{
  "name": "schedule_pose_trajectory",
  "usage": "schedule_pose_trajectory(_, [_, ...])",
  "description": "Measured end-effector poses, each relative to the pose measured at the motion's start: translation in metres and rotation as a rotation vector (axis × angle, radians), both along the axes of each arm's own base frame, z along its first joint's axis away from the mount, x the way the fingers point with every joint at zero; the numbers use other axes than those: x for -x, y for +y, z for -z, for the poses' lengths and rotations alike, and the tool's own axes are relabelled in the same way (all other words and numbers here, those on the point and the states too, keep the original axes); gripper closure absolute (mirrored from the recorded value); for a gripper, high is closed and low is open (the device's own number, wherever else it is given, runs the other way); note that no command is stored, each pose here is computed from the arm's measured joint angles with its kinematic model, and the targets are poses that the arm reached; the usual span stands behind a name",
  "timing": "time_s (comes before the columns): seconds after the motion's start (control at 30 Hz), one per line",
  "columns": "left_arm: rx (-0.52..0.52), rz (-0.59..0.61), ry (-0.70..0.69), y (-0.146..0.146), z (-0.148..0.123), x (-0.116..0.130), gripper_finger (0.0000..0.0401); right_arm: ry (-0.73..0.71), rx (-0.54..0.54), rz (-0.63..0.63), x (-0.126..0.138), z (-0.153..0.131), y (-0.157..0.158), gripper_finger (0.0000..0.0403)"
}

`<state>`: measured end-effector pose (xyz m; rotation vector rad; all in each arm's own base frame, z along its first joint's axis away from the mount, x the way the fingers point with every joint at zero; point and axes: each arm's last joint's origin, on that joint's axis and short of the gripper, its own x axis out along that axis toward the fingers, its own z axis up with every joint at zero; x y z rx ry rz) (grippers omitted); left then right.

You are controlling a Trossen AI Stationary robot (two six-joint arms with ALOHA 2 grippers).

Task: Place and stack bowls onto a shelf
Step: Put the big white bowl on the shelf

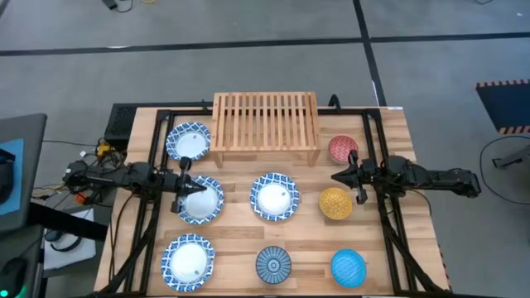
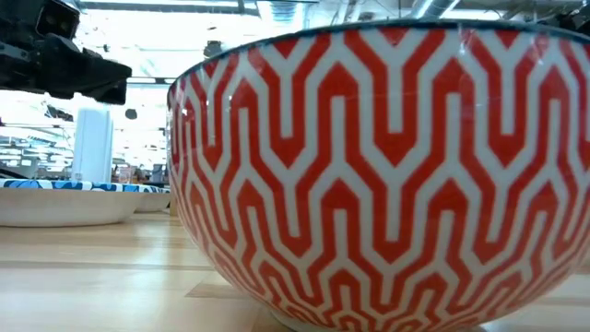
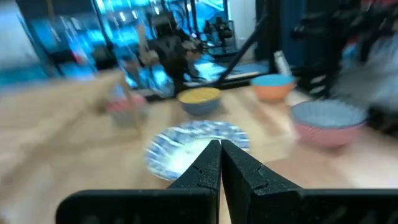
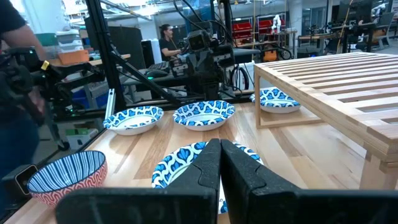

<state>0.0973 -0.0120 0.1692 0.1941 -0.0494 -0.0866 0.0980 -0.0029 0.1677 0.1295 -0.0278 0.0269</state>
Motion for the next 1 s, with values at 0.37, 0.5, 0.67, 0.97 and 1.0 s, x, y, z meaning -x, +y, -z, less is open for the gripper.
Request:
schedule_pose_trajectory(0.37, [0.145, -0.104, -0.01, 0.003, -0.002, 0.0, 0.0401, 0.0, 0.0, 0.0, 0.0, 0.0, 0.0, 0.0365])
schedule_pose_trajectory(0.5, [0.375, -0.341, -0.047, 0.01, -0.002, 0.0, 0.0401, 0.0, 0.0, 0.0, 0.0, 0.0, 0.0, 0.0365])
schedule_pose_trajectory(0.67, [0.494, -0.48, -0.097, 0.014, -0.002, 0.001, 0.0401, 0.0, 0.017, 0.001, 0.0, 0.0, 0.0, 0.0365])
schedule_pose_trajectory(0.97, [0.681, -0.478, -0.206, 0.016, -0.011, 0.003, 0.0401, -0.167, 0.155, 0.081, 0.002, -0.016, -0.002, 0.0365])
schedule_pose_trajectory(1.0, [0.706, -0.484, -0.223, 0.016, -0.013, 0.003, 0.0401, -0.217, 0.077, 0.096, 0.003, -0.021, -0.003, 0.0365])
